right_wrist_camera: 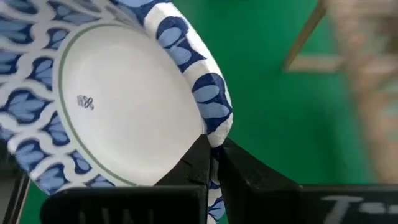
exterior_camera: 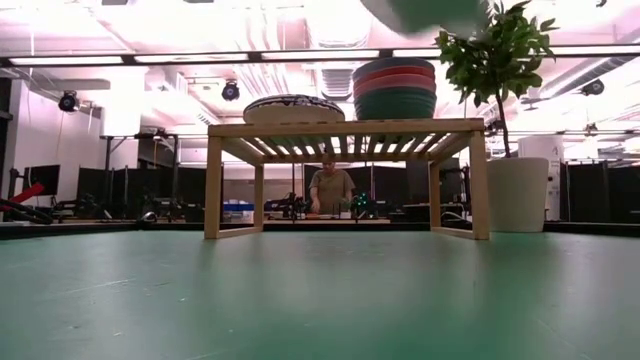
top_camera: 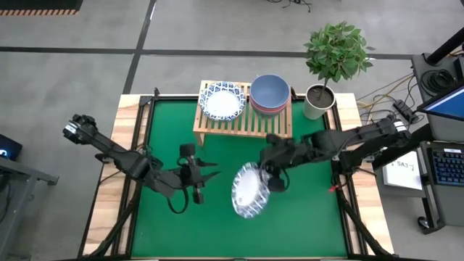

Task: Place and stack bowls onto a shelf
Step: Stack the white patterned bowl on top of the white patterned bowls on the shelf

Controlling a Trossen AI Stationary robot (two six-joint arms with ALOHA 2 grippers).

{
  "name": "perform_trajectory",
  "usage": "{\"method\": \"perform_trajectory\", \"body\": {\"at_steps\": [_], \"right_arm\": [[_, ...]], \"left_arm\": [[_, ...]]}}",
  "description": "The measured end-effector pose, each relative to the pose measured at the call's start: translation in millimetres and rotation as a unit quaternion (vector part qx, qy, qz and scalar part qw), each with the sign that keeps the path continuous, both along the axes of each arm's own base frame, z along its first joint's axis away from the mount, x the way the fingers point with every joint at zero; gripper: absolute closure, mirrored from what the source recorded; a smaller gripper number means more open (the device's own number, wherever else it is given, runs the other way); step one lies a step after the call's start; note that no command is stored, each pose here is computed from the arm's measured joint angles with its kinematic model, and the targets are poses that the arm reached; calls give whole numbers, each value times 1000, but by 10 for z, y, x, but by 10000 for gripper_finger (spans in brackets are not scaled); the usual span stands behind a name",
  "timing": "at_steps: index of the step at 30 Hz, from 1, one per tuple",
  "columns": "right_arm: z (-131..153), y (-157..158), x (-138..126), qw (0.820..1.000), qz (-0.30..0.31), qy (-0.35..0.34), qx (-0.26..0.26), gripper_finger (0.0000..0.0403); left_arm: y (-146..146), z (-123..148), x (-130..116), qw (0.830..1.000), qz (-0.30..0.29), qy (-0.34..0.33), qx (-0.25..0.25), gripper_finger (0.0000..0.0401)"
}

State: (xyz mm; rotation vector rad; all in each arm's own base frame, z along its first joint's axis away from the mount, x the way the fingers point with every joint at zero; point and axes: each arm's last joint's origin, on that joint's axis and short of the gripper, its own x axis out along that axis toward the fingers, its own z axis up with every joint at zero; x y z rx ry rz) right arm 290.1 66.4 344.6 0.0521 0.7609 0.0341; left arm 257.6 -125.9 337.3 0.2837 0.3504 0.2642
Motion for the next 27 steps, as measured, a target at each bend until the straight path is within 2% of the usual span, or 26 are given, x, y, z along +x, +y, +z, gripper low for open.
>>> {"method": "perform_trajectory", "body": {"at_steps": [3,7,14,17,20,27], "right_arm": [[333,-177,42,997,-52,-52,-23,391],[670,-515,115,984,-136,-104,-55,391],[1109,-1176,317,960,-212,-156,-99,391],[1169,-1505,450,952,-237,-152,-121,390],[1141,-1814,577,953,-245,-130,-125,390],[826,-2374,803,965,-246,-31,-83,390]], "left_arm": [[67,121,-102,1000,14,-19,1,317],[160,275,-244,998,32,-45,1,317],[255,424,-398,997,35,-67,0,317],[265,439,-415,997,35,-70,-2,317],[265,429,-414,997,34,-66,1,317],[284,348,-446,999,39,-29,10,317]]}}
